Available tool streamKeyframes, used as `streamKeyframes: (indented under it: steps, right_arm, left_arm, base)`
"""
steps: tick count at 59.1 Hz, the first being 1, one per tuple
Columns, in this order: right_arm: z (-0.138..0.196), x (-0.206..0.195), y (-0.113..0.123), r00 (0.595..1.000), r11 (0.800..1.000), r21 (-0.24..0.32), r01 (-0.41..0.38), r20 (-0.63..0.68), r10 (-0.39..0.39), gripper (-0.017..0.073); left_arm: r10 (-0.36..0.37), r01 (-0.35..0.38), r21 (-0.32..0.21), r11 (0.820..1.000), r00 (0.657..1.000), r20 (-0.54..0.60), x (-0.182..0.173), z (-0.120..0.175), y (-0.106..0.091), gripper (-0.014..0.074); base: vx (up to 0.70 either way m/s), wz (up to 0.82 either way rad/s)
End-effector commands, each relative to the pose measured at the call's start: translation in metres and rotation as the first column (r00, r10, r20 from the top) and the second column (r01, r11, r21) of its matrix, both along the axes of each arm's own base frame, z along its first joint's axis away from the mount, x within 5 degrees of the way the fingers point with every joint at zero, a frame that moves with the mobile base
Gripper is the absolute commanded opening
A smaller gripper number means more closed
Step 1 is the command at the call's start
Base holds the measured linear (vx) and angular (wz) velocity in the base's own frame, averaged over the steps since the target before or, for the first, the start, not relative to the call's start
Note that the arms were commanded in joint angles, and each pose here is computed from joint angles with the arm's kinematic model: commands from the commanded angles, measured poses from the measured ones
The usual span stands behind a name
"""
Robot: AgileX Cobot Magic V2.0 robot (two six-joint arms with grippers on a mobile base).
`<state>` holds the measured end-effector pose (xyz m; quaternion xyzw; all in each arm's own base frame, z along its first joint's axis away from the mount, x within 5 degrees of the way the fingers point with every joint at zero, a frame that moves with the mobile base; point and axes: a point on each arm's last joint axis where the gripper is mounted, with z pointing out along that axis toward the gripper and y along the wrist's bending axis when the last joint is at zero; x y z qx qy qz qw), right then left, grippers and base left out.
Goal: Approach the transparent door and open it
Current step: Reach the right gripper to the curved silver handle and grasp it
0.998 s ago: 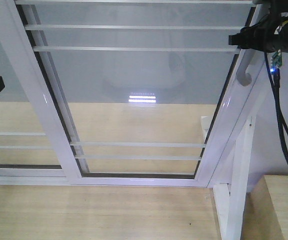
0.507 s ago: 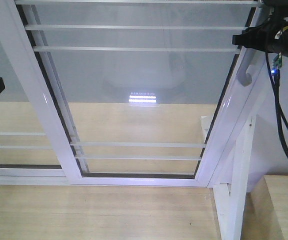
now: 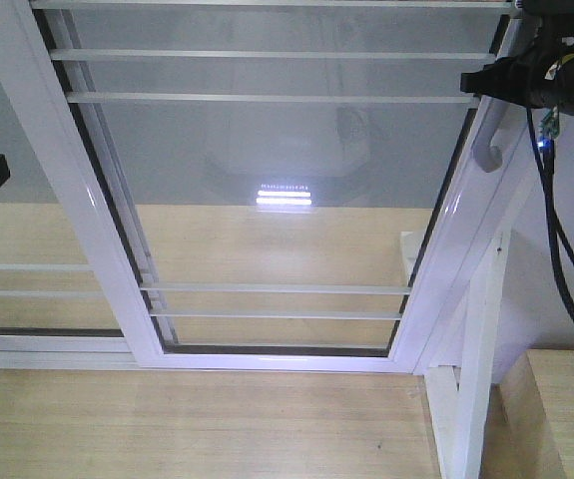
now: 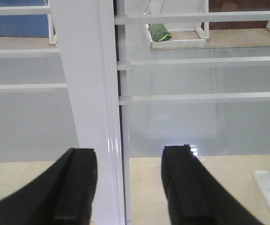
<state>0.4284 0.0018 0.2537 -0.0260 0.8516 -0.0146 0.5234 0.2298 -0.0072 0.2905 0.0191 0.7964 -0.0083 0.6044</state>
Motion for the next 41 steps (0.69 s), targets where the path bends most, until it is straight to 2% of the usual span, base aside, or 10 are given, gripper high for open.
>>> streamKeyframes:
  steps: [1, 9, 13, 20, 41]
  right_arm:
    - [0.044, 0.0, -0.001, 0.978, 1.0, 0.015, -0.007, 0.208, 0.004, -0.0012]
    - [0.048, 0.001, 0.003, 0.969, 0.998, 0.059, -0.011, 0.248, -0.005, -0.0008]
    - [0.049, 0.001, 0.009, 0.966, 0.998, 0.046, -0.031, 0.259, 0.018, -0.0008]
    - [0.048, 0.001, 0.032, 0.958, 0.995, -0.009, -0.101, 0.268, 0.1, -0.0006]
    - [0.039, 0.0, 0.083, 0.936, 0.975, 0.0, -0.221, 0.28, 0.213, -0.0006]
  left_arm:
    - [-0.005, 0.008, -0.023, 1.0, 0.992, 0.125, 0.002, 0.022, -0.002, 0.0452]
    - [-0.005, 0.008, -0.023, 1.0, 0.992, 0.125, 0.002, 0.022, -0.002, 0.0452]
    - [-0.005, 0.008, -0.023, 1.0, 0.992, 0.125, 0.002, 0.022, -0.002, 0.0452]
    - [-0.005, 0.008, -0.023, 1.0, 0.992, 0.125, 0.002, 0.022, -0.002, 0.0452]
    - [-0.005, 0.008, -0.023, 1.0, 0.992, 0.125, 0.002, 0.022, -0.002, 0.0452]
  base:
    - [0.0, 0.0]
    - [0.0, 0.0]
    - [0.0, 0.0]
    - [0.0, 0.0]
    - [0.0, -0.01]
